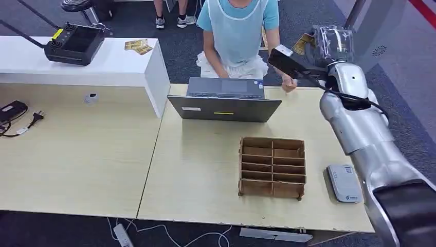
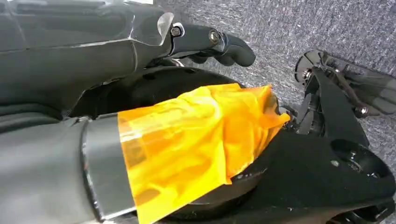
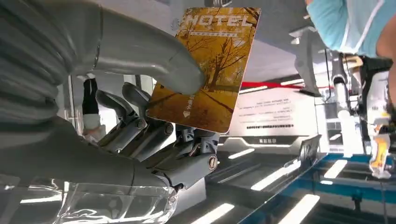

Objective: Pass the card to the sensor for recognition and then transmit it.

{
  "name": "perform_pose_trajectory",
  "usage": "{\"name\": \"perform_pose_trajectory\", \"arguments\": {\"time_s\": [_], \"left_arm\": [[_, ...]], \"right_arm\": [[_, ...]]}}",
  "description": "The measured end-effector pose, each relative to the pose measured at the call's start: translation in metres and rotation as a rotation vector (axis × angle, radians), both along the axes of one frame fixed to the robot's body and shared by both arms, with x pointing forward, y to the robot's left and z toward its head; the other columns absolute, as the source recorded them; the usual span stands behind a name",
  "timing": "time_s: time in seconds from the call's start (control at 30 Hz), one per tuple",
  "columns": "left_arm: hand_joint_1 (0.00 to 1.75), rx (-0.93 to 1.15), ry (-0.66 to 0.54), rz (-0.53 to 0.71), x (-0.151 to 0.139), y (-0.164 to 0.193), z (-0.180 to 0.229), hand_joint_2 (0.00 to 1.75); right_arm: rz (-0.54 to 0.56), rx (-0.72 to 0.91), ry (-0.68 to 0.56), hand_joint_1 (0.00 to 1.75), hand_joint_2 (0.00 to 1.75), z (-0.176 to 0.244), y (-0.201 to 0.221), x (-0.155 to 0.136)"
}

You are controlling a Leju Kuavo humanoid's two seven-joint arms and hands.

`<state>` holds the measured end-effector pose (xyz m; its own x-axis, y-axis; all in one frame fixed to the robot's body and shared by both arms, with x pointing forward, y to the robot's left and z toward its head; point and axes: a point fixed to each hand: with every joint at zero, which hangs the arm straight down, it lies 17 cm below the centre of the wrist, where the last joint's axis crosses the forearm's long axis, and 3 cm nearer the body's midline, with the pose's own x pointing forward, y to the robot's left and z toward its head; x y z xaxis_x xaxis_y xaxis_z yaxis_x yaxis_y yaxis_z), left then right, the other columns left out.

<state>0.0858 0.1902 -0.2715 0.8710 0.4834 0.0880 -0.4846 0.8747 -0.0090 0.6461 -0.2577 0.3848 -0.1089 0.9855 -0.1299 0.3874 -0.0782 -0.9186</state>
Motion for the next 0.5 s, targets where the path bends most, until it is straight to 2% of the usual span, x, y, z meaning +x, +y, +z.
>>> {"name": "perform_pose_trajectory", "arguments": {"time_s": [0.5], "left_arm": [[0.0, -0.001, -0.005, -0.02, 0.0, -0.001, 0.0, 0.0]], "right_arm": [[-0.005, -0.018, 0.067, 1.75, 1.75, -0.018, 0.012, 0.011]]}}
